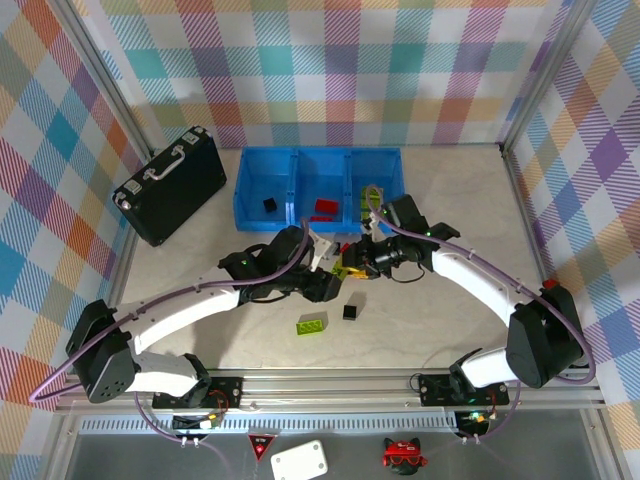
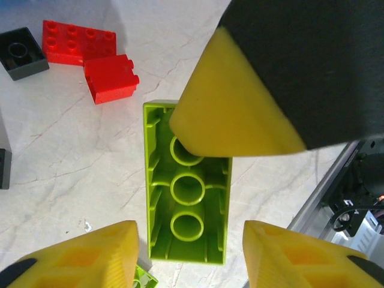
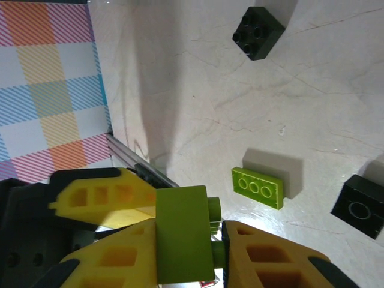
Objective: Sort the legos into containers by color
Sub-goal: Place the lego in the container.
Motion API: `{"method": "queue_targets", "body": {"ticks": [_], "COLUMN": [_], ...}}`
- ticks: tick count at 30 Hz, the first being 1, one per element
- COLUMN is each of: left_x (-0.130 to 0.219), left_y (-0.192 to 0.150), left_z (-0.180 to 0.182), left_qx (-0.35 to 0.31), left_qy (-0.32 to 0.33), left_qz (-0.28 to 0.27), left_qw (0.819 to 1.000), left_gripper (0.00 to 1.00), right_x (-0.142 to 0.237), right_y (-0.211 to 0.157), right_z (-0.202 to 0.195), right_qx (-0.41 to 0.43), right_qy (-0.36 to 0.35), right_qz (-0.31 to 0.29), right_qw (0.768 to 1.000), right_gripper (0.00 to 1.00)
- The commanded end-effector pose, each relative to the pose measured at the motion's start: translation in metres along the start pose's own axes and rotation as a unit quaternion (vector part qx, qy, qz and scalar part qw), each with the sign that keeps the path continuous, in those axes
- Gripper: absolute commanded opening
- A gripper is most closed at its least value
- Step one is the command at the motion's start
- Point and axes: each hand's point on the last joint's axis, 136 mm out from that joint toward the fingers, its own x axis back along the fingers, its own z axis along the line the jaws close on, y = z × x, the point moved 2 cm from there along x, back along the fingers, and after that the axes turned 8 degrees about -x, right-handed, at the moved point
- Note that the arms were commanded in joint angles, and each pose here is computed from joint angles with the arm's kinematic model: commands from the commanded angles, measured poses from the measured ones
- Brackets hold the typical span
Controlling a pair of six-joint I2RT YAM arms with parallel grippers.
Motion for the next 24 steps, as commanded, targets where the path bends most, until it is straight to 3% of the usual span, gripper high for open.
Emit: {"method": "queue_targets", "body": {"ticks": [1,11,16,24], "left_x": [0.01,0.02,0.023,0.035], "left_y": [-0.001,-0.016,-0.028,-0.036], "left_z": [0.001,0.015,0.025,0.03], "left_qx": [-0.009,0.002,0.013,0.024], "left_qy": [0.009,0.05,0.078,0.095], "left_qz": [-0.012,-0.004,0.012,0.009], "left_qw": [1.0,0.999,0.997,0.995], "left_gripper": [0.51,0.51,0.51,0.51], "right_x": [0.015,0.059,0.075,0.077], "right_y": [0.008,0.078,0.128,0.204], "right_z": [-0.005,-0.017,-0.015,-0.017], "right_qx": [0.018,0.06,0.099,0.149], "right_qy": [-0.025,-0.13,-0.214,-0.336], "right_qz": [-0.029,-0.145,-0.196,-0.226], "right_qw": [0.999,0.979,0.952,0.902], "right_gripper": [0.26,0.26,0.27,0.26]}}
